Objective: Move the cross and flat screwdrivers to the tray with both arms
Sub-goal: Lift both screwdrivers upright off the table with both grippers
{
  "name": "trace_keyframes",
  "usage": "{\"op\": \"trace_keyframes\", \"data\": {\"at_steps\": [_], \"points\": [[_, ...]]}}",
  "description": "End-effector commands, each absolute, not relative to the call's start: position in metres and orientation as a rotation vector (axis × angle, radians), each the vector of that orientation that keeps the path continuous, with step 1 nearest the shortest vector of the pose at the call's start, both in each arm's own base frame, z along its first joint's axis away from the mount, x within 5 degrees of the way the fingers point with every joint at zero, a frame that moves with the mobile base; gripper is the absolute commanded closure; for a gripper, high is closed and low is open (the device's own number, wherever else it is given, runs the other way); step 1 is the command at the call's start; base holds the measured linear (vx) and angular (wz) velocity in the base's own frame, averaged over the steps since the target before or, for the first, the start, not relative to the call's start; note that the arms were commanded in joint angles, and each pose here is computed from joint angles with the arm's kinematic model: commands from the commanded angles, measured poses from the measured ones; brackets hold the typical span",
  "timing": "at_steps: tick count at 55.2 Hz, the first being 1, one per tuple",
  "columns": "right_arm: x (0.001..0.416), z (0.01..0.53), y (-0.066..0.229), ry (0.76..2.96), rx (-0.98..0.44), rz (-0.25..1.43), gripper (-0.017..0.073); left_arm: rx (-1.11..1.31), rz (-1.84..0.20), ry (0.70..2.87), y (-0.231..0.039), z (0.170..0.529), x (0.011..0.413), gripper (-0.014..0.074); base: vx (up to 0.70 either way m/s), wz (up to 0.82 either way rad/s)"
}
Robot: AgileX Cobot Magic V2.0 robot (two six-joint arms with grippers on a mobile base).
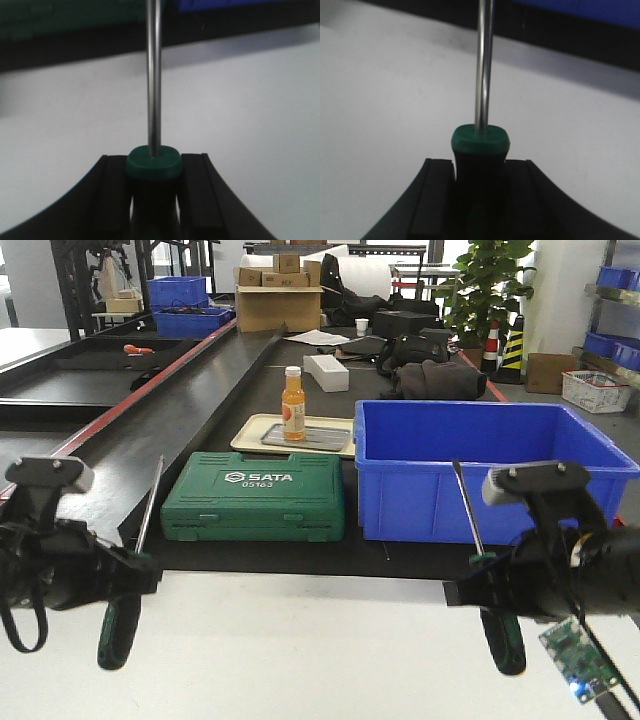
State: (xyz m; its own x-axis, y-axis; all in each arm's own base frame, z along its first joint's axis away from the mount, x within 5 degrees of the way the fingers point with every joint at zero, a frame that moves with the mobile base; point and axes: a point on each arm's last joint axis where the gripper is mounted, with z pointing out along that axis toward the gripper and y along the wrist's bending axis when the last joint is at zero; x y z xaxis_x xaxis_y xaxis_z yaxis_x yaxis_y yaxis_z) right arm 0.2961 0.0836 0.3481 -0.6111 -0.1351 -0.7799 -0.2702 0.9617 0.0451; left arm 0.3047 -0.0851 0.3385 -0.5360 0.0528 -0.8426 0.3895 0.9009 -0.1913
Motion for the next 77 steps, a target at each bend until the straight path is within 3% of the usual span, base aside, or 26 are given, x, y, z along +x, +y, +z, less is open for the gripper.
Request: {"op": "trace_keyframes", "data": {"at_steps": [1, 15, 77], "points": [[0.284, 0.404, 0.084, 2.008, -0.272, 0.223, 0.0567, 0.228, -0.445, 1.877, -0.080, 0.390, 0.286, 0.0594, 0.00, 0.00], [0.269, 0.444, 0.080, 1.885, -0.260, 0.235, 0.0567, 0.226, -0.437, 1.717, -0.074, 0.436, 0.259, 0.0592, 0.00, 0.00], [0.269, 0.444, 0.080, 1.888, -0.260, 0.237, 0.0567, 0.233, -0.441, 1.721, -0.074, 0.436, 0.258, 0.0590, 0.00, 0.00]]}}
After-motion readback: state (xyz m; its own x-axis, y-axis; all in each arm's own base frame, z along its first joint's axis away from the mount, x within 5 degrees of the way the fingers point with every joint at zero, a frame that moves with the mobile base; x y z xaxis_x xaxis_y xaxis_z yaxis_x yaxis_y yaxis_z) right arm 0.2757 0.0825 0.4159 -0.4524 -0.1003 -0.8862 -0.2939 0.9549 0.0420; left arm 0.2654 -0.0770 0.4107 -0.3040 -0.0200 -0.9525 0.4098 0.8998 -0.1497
